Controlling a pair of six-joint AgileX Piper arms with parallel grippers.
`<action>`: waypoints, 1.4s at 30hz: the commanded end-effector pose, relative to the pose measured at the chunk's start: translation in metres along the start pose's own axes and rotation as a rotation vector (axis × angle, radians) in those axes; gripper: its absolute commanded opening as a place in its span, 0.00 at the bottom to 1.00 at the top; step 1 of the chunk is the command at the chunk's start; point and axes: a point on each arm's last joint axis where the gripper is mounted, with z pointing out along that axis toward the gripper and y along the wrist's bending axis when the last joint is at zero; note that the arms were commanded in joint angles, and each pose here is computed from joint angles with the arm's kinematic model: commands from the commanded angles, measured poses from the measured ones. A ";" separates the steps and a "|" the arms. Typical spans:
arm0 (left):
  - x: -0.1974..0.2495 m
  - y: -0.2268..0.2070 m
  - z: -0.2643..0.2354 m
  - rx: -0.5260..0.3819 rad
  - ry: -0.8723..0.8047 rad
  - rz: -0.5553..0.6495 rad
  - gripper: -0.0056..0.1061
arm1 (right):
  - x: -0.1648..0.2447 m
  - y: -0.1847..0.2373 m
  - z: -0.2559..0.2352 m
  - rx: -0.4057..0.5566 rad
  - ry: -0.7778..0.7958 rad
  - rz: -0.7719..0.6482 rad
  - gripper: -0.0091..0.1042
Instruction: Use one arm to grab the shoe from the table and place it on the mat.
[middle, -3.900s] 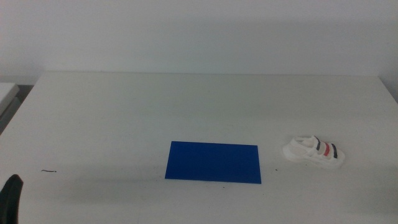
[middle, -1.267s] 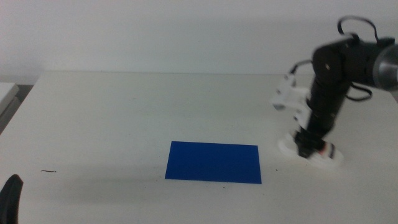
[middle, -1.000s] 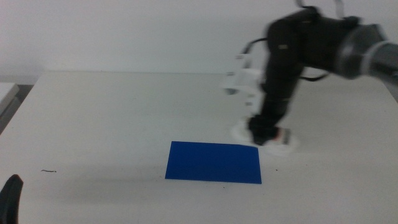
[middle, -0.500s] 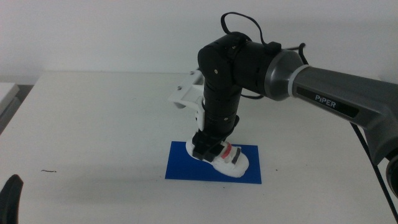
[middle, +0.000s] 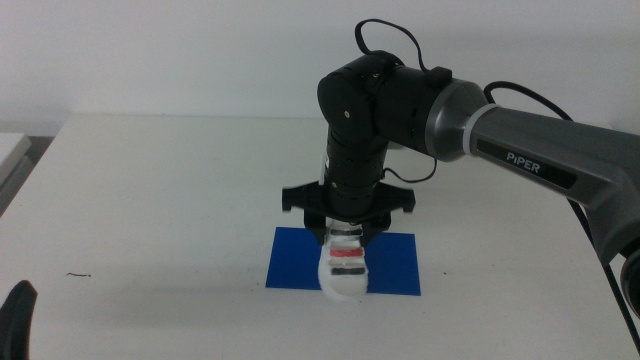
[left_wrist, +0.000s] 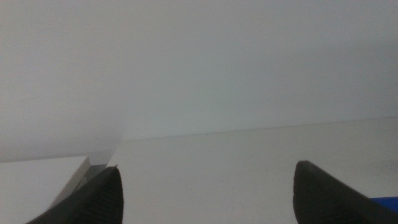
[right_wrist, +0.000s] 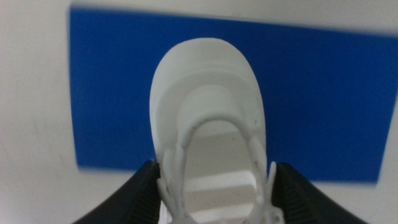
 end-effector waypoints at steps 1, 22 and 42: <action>-0.001 0.000 0.000 0.001 -0.008 -0.004 0.89 | -0.002 -0.002 -0.006 0.007 -0.028 0.224 0.08; -0.001 0.000 0.000 0.001 -0.008 -0.004 0.89 | -0.003 -0.003 0.029 0.054 0.128 1.511 0.06; -0.001 0.000 0.000 0.001 -0.008 -0.004 0.89 | -0.018 -0.023 0.033 0.086 -0.007 1.493 0.59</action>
